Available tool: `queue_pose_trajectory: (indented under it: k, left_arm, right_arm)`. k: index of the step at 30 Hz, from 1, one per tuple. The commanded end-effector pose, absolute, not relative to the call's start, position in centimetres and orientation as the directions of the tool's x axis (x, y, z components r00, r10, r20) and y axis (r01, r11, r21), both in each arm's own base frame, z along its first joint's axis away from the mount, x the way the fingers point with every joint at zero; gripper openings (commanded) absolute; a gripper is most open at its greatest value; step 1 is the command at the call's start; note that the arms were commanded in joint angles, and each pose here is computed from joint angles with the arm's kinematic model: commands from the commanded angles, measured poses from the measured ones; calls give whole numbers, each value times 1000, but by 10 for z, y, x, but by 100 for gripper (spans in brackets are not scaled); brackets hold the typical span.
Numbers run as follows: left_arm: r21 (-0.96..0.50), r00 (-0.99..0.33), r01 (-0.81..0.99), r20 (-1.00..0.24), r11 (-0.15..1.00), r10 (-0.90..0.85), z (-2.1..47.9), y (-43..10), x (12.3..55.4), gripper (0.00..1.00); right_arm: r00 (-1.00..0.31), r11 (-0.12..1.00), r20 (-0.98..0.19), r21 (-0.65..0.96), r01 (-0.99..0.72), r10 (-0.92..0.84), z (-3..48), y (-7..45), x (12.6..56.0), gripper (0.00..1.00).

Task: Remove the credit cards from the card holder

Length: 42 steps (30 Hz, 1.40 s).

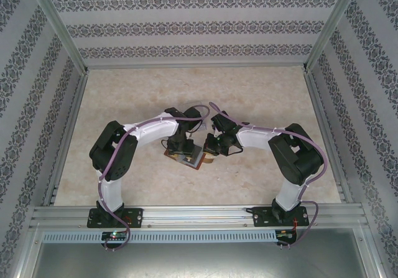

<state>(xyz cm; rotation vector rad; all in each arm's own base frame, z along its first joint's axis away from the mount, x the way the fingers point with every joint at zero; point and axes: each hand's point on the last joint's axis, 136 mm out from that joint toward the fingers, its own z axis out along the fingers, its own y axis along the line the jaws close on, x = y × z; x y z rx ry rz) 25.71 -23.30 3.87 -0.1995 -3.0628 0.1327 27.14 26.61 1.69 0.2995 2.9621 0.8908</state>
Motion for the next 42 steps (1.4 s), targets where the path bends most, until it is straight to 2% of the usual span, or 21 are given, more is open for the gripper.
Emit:
queue_pose_trajectory:
  k: [1, 8, 19, 25, 29, 35, 42]
  left_arm:
    - [-2, -982, 174, 81, 985, 173, 39, -221, 253, 50]
    - [85, -983, 183, 23, 979, 182, 52, -207, 265, 51]
    - [158, -977, 197, -55, 968, 208, 72, -198, 282, 48]
    - [126, -975, 193, -86, 973, 205, 77, -205, 287, 38]
    - [166, -974, 192, -89, 967, 209, 76, -199, 291, 32]
    - [227, -970, 186, -111, 956, 216, 79, -189, 300, 32]
    - [223, -974, 196, -69, 955, 216, 62, -185, 301, 34]
  right_arm:
    - [-977, 855, 55, 476, 205, 204, -5, 251, 262, 0]
    - [-977, 855, 54, 477, 205, 204, -4, 250, 261, 0]
    - [-978, 855, 52, 478, 202, 202, -3, 251, 261, 0]
    - [-978, 857, 50, 474, 201, 201, -2, 250, 261, 0]
    - [-979, 857, 49, 475, 198, 199, -1, 250, 261, 0]
    - [-979, 858, 48, 474, 198, 200, 0, 249, 261, 0]
    - [-980, 857, 40, 479, 190, 195, 4, 251, 263, 0]
